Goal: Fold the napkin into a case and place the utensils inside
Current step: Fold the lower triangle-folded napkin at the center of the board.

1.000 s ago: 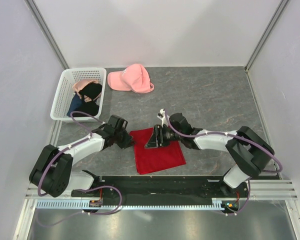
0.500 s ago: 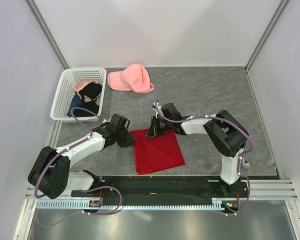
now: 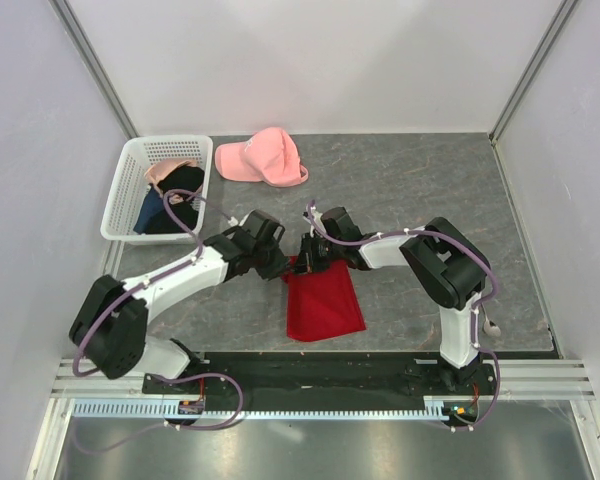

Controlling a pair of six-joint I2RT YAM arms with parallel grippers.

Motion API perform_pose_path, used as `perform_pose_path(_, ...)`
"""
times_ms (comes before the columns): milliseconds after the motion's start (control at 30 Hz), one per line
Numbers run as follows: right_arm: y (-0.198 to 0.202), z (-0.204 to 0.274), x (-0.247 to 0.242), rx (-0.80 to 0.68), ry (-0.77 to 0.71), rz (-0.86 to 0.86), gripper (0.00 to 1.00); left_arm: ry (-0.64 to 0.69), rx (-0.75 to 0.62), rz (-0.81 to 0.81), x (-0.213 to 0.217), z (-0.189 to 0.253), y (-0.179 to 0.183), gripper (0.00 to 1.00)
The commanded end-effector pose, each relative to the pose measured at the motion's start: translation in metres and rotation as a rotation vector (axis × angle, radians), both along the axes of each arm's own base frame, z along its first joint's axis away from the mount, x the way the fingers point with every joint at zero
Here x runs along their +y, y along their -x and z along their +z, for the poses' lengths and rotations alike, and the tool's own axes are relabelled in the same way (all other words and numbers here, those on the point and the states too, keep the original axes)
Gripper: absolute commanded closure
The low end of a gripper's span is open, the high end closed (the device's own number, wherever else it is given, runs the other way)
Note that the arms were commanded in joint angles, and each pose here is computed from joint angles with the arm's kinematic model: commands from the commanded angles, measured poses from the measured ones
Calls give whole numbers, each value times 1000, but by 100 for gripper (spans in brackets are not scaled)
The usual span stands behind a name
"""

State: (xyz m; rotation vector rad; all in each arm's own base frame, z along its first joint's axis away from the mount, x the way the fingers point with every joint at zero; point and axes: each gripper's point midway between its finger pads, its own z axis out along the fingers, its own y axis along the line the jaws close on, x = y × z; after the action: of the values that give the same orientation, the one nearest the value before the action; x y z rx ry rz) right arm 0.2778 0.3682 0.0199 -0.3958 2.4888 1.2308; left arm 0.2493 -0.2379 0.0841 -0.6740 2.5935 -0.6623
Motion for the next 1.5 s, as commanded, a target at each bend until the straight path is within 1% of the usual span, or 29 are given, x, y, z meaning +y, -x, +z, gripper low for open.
perform_pose_path(0,0,2,5,6,-32,7,100,-26,-26,-33,-24,2,-16,98)
perform_pose_path(67,-2,11,5,21,-62,-2,100,-27,-45,-54,-37,8,-22,98)
perform_pose_path(200,-5,26,-8,32,-106,-29,100,-52,-37,-69,-43,2,-25,98)
perform_pose_path(267,-7,36,-16,15,-114,-39,100,-57,-37,-68,-42,1,-24,98)
perform_pose_path(367,-3,41,-25,-5,-83,-34,100,-61,-28,-68,-41,-2,-23,98)
perform_pose_path(600,15,35,-46,-10,-28,-53,100,-53,-36,-73,-43,2,-22,98)
perform_pose_path(767,28,18,-53,30,-15,-62,100,-49,-39,-76,-46,3,-21,98)
perform_pose_path(833,29,14,-51,37,-33,-65,100,-48,-36,-79,-48,3,-21,98)
perform_pose_path(867,31,6,-50,58,-27,-64,100,-51,-35,-88,-51,2,-20,98)
perform_pose_path(967,31,-6,-47,78,-31,-68,100,-57,-23,-102,-60,-4,-20,98)
perform_pose_path(1033,30,-5,-44,79,-44,-71,100,-60,-14,-114,-68,-8,-20,98)
perform_pose_path(1167,28,4,-42,93,-76,-83,100,-36,-24,-141,-85,-12,-22,98)
perform_pose_path(1233,27,9,-44,95,-85,-96,100,-12,-50,-159,-93,-12,-22,98)
perform_pose_path(1333,24,11,-54,96,-67,-122,100,8,-61,-168,-96,-17,-20,98)
perform_pose_path(1467,11,12,-75,105,-38,-169,100,4,-49,-172,-94,-28,-17,98)
